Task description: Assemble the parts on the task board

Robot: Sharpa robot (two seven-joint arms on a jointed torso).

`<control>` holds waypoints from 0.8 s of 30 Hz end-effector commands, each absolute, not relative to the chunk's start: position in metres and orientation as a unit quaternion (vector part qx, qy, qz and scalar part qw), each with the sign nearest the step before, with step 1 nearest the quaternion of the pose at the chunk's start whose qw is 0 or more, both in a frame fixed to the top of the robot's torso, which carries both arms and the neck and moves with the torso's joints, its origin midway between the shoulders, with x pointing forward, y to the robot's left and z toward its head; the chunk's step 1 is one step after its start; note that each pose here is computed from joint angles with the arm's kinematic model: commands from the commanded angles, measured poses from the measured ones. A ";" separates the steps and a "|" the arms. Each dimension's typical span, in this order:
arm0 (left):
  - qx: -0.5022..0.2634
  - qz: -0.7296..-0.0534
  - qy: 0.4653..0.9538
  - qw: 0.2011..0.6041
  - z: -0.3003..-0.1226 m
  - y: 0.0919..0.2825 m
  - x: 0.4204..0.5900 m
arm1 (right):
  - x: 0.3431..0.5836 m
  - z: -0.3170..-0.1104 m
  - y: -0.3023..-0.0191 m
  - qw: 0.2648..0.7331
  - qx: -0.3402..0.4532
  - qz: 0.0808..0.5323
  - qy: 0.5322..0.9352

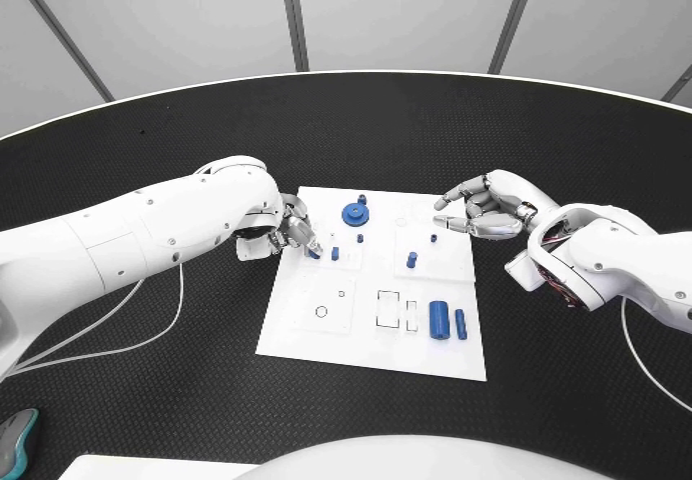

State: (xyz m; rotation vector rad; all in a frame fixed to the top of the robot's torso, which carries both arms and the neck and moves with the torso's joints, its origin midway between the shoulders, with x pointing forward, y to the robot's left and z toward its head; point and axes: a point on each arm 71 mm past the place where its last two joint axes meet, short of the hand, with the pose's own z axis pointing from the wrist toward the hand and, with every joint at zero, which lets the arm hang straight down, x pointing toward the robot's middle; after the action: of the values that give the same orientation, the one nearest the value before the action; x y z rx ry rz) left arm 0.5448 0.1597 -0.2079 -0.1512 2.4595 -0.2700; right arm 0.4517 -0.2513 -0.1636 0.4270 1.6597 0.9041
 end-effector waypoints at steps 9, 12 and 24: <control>-0.059 -0.102 0.938 0.326 -0.208 0.158 0.545 | 0.451 -0.163 -0.251 0.566 0.182 0.385 0.706; -0.059 -0.101 0.939 0.325 -0.209 0.158 0.545 | 0.451 -0.163 -0.251 0.566 0.182 0.385 0.706; -0.064 -0.096 0.939 0.324 -0.213 0.159 0.546 | 0.451 -0.163 -0.252 0.567 0.182 0.385 0.705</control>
State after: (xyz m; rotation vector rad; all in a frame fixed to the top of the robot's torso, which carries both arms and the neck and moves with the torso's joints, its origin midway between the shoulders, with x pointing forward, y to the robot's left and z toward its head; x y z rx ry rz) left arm 0.5459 0.1588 -0.2133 -0.1687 2.4643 -0.2523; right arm 0.4511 -0.2517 -0.1633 0.4283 1.6576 0.9037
